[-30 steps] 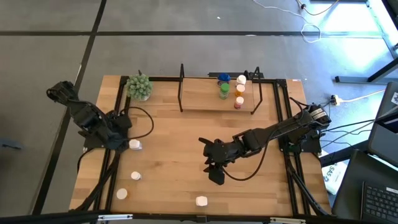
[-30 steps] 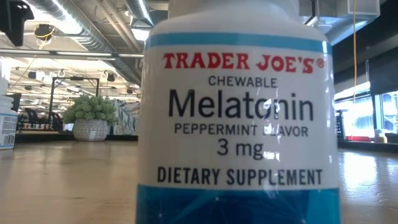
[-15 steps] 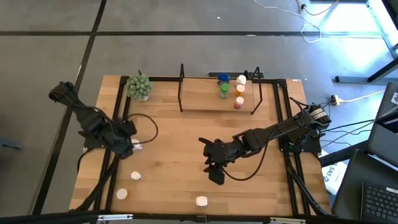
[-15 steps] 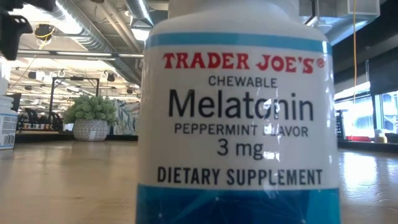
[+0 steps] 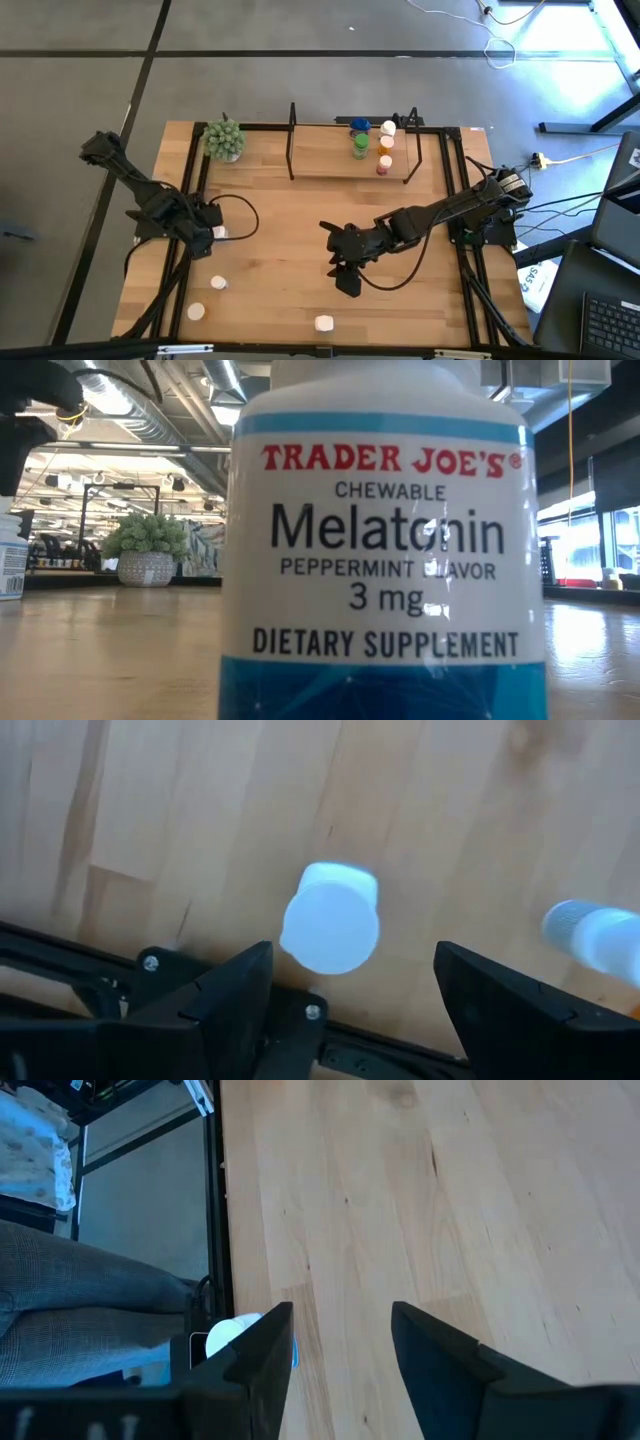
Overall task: Pick and place medicine bottles onto shelf by color
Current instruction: Put the top white blue medicine on the shelf
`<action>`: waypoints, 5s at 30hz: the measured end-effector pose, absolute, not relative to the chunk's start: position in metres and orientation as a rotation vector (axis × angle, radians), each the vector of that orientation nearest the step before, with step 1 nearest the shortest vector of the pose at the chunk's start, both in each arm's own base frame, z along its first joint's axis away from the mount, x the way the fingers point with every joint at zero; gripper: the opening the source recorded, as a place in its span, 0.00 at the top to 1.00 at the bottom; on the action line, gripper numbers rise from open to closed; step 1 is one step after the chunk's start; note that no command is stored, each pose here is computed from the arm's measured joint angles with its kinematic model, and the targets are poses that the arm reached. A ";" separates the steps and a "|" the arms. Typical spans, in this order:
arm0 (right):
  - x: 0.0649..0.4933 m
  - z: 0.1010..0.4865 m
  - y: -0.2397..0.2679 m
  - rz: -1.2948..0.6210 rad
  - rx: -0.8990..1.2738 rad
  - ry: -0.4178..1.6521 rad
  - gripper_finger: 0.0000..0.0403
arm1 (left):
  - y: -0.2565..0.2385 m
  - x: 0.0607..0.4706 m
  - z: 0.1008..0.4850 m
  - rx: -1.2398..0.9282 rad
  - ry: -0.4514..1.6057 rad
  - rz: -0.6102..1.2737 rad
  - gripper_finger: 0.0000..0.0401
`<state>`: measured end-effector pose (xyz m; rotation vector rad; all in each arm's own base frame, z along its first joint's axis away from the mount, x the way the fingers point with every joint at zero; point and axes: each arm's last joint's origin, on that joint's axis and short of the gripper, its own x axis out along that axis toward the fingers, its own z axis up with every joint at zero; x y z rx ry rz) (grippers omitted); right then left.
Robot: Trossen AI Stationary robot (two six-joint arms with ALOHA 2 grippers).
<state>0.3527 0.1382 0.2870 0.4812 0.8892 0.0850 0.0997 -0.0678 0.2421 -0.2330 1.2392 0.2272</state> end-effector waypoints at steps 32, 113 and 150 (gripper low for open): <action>0.353 0.287 0.138 0.106 0.435 0.884 0.57 | -0.069 0.114 0.210 -0.253 1.259 0.391 0.32; 0.360 0.347 0.105 -0.066 0.250 0.771 0.57 | -0.051 0.152 0.328 -0.312 1.144 0.255 0.56; 0.292 0.446 0.001 -0.827 0.203 0.726 0.57 | 0.154 0.293 0.426 0.048 0.952 0.254 0.56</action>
